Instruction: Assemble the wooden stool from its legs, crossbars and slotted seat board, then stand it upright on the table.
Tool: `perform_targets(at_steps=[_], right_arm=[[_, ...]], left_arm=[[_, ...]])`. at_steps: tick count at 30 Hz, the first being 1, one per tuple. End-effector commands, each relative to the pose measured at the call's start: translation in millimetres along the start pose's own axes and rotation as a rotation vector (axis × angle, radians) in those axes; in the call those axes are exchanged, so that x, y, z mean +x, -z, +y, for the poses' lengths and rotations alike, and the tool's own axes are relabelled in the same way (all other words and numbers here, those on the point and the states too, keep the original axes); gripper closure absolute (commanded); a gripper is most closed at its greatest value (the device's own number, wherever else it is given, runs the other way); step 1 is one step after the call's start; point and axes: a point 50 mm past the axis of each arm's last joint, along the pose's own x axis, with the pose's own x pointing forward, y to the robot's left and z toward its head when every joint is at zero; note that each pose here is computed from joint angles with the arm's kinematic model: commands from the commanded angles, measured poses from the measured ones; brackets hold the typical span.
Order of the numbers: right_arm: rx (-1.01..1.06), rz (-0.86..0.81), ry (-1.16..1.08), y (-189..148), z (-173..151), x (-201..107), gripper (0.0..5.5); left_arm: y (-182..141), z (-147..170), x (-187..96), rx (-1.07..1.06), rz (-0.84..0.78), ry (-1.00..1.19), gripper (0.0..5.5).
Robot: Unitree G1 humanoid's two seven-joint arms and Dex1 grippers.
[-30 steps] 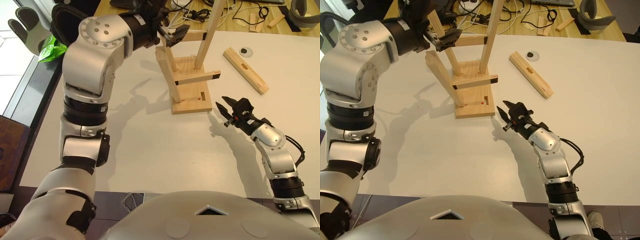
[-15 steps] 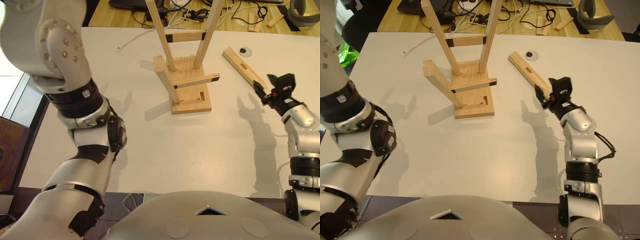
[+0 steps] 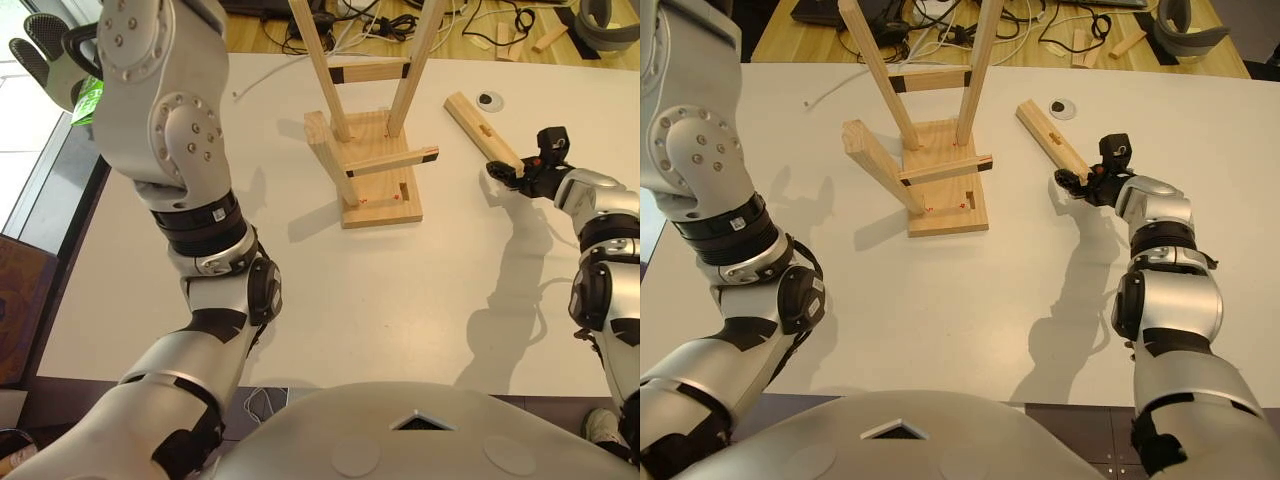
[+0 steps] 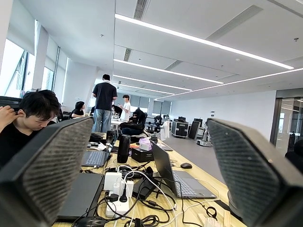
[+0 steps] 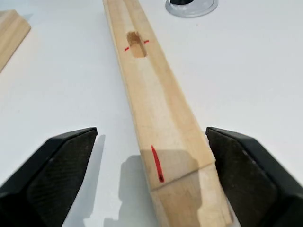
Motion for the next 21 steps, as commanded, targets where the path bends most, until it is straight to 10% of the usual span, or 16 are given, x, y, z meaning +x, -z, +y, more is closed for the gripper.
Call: perform_targets(at_steps=[1, 13, 21], right_arm=[[0.030, 0.108, 0.143, 20, -10, -1, 1.24], [0.066, 0.275, -0.012, 59, 5, 2, 3.21], [0.052, -0.143, -0.034, 21, 49, 19, 3.51]], left_arm=[[0, -1, -1, -0.011, 0.001, -0.005, 1.08], [-13, 13, 4, 0.015, -0.060, -0.074, 1.08], [-15, 19, 6, 0.044, -0.069, -0.068, 1.08]])
